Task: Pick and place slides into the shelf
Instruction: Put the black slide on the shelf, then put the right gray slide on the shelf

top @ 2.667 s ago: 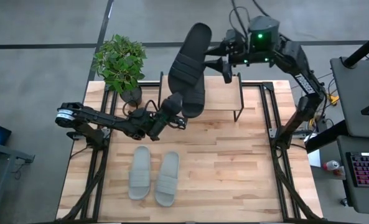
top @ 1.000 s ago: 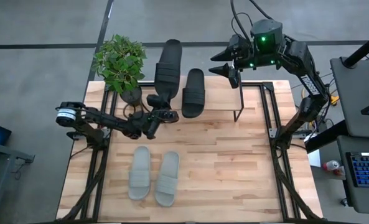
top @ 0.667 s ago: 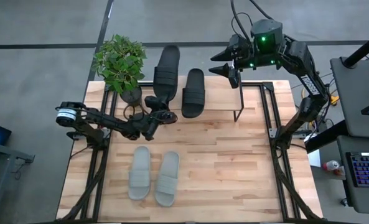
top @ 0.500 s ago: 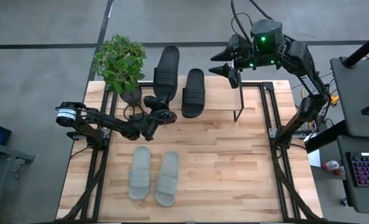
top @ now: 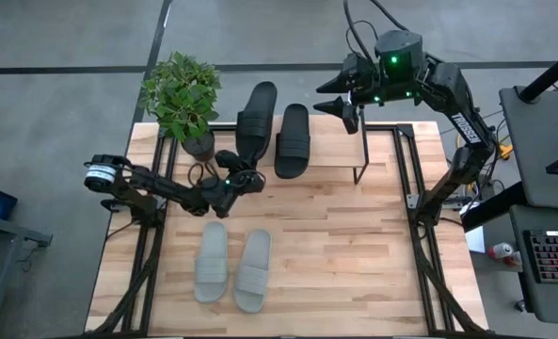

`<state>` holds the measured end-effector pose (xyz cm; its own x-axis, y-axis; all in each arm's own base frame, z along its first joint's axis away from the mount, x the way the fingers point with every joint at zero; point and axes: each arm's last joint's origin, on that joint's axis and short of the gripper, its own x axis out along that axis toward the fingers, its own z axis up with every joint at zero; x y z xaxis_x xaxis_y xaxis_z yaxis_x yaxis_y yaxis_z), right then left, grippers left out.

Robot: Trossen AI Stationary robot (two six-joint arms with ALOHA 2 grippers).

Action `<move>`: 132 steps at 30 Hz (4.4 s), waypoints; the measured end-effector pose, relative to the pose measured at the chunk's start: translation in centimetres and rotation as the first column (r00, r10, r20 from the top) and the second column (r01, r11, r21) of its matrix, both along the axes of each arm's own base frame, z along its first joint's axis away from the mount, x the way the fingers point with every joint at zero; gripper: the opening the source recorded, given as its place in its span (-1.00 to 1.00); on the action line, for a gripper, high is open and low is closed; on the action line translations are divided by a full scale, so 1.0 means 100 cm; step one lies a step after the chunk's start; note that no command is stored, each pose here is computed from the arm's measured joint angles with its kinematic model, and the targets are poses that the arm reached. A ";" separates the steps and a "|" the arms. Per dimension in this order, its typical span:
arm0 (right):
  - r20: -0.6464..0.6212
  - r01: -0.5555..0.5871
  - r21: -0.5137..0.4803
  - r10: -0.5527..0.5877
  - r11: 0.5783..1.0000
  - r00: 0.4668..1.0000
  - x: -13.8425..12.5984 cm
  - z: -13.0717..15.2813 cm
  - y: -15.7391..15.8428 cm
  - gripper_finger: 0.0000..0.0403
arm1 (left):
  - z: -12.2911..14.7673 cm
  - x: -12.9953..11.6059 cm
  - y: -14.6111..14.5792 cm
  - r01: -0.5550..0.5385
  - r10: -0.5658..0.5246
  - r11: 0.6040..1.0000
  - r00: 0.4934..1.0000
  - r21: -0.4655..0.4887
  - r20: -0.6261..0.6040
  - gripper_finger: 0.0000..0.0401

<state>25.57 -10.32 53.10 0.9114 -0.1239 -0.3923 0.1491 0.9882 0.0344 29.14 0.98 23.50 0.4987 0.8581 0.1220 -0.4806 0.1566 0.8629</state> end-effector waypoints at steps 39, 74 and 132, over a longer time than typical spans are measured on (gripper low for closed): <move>-0.025 -0.046 0.014 0.046 0.999 0.999 0.016 -0.014 0.003 0.10 | -0.032 0.035 -0.009 -0.103 0.103 0.995 0.990 0.012 -0.091 -0.87; -0.026 -0.051 0.008 0.051 0.999 0.998 0.016 -0.014 0.004 0.10 | -0.046 0.032 -0.010 -0.129 0.125 0.991 0.987 -0.032 -0.104 -0.87; -0.064 -0.046 0.019 0.047 0.999 0.997 0.021 -0.024 0.002 0.10 | -0.038 0.036 -0.047 0.069 -0.070 0.996 0.997 -0.056 -0.020 0.29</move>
<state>27.67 -10.17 50.65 0.8887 -0.0746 -0.4524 0.1055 0.9935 0.0433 32.78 -3.75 19.70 0.5592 0.8266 0.0637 -0.4477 0.2363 0.8624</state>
